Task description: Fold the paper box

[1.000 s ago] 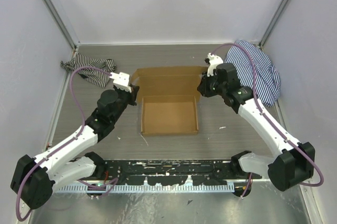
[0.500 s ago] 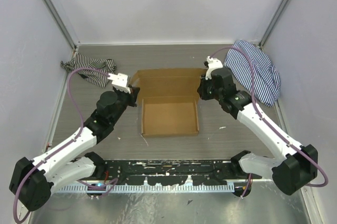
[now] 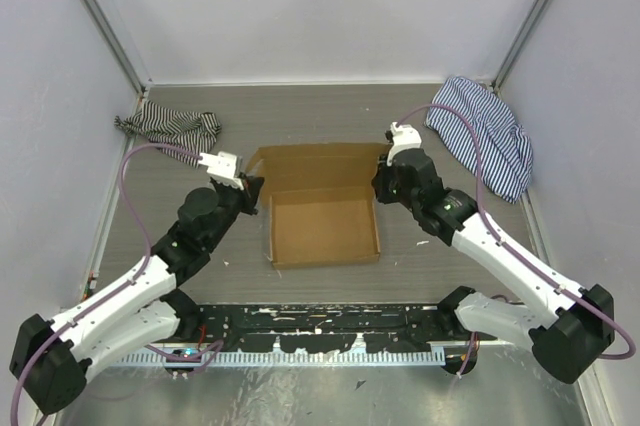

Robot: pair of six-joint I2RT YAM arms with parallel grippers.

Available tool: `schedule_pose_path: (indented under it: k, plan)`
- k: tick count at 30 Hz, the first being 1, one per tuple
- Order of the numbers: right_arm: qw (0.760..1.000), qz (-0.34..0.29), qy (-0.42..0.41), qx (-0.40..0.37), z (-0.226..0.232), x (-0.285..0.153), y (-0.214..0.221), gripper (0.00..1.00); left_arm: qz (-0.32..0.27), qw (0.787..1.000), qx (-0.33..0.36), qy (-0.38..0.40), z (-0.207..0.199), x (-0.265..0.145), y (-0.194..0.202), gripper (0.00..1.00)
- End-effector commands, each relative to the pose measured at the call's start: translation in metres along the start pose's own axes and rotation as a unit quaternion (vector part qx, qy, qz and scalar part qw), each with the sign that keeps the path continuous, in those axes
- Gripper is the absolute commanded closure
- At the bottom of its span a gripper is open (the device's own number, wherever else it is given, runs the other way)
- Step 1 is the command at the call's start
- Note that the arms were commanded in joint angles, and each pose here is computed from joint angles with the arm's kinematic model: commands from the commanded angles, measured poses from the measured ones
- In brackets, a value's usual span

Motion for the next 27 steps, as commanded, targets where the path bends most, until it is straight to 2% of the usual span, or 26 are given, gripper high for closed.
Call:
schedule_pose_path:
  k: [1,3,6,8,15,27]
  plan:
    - [1.000,0.008,-0.018,0.014,0.012,-0.004,0.015,0.85,0.039,0.999,-0.013,0.027,-0.009,-0.011,0.022,1.00]
    - [1.000,0.004,-0.013,0.016,0.011,-0.008,0.017,0.82,0.048,0.998,-0.017,0.029,-0.011,-0.015,0.027,1.00]
    - [1.000,-0.009,0.003,0.024,0.005,-0.017,0.016,0.72,0.056,0.997,-0.032,0.031,-0.012,-0.022,0.034,1.00]
    - [1.000,-0.009,0.003,0.026,0.003,-0.023,0.018,0.71,0.065,0.997,-0.044,0.028,-0.012,-0.027,0.040,1.00]
    - [0.999,-0.003,-0.010,0.044,0.003,-0.028,0.027,0.82,0.064,0.992,-0.108,0.009,-0.015,-0.033,0.039,1.00]
    - [0.999,0.002,-0.010,0.052,0.010,-0.017,0.029,0.87,0.056,0.989,-0.139,-0.015,-0.021,-0.019,0.013,1.00]
Point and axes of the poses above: each gripper's point midway between its finger pads, its own x axis out along the fingers, its own z axis along the line the jaws close on, y = z × x, the point moved 7 cm from there along -x, back along the fingers, and after that the axes turned 7 degrees about x, right-handed, at the moved point
